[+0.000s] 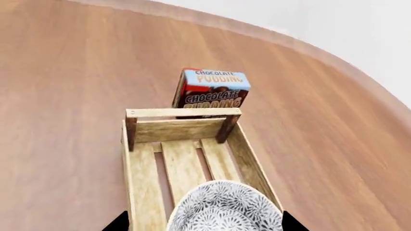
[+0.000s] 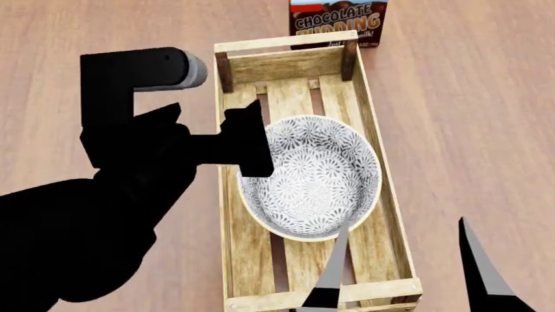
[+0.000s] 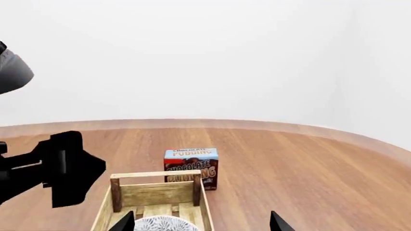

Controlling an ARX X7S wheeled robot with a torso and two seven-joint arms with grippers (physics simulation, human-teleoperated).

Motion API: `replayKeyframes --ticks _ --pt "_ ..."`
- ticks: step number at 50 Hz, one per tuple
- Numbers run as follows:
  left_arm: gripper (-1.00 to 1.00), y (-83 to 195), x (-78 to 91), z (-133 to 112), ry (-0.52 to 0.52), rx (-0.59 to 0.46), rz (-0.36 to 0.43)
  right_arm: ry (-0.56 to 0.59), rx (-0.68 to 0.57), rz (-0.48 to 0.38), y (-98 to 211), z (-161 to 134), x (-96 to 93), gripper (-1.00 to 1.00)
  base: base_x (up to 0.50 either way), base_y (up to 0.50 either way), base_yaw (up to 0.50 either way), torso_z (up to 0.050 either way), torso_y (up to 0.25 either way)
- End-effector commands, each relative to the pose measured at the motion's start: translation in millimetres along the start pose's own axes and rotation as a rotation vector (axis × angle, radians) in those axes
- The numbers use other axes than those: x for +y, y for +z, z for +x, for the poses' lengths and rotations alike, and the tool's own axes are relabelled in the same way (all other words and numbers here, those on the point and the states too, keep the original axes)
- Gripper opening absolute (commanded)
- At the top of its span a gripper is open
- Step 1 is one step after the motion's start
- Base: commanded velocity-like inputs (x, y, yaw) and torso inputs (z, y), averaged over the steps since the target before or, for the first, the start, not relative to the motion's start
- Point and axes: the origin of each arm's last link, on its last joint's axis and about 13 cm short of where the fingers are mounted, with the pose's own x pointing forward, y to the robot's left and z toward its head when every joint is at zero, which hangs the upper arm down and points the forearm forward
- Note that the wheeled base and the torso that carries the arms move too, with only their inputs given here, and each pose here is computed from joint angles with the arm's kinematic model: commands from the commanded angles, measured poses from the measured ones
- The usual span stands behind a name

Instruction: Pick up the bowl on the left and put it in the tray.

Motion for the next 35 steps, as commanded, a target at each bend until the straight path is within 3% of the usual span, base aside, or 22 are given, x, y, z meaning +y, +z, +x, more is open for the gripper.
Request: replayKeyframes --ticks 1,5,16,35 --pt "1.00 -6.4 13.0 -22.6 0.039 -0.148 0.130 0.004 -0.001 0.000 -0.3 -0.1 0.8 1.00 0.00 0.00 0.00 0.000 0.000" --pt "1.00 -8.6 16.7 -34.0 0.067 -0.210 0.194 0.003 -0.003 0.000 0.3 -0.1 0.9 1.00 0.00 0.00 0.00 0.000 0.000" --pt "1.00 -14.5 23.2 -58.0 0.111 -0.299 0.251 0.008 -0.003 -0.002 0.8 -0.7 2.2 1.00 0.00 0.00 0.00 0.000 0.000" --pt "1.00 -36.7 39.6 -92.1 0.216 -0.347 0.270 0.013 0.001 -0.005 -0.3 -0.2 3.9 1.00 0.00 0.00 0.00 0.000 0.000"
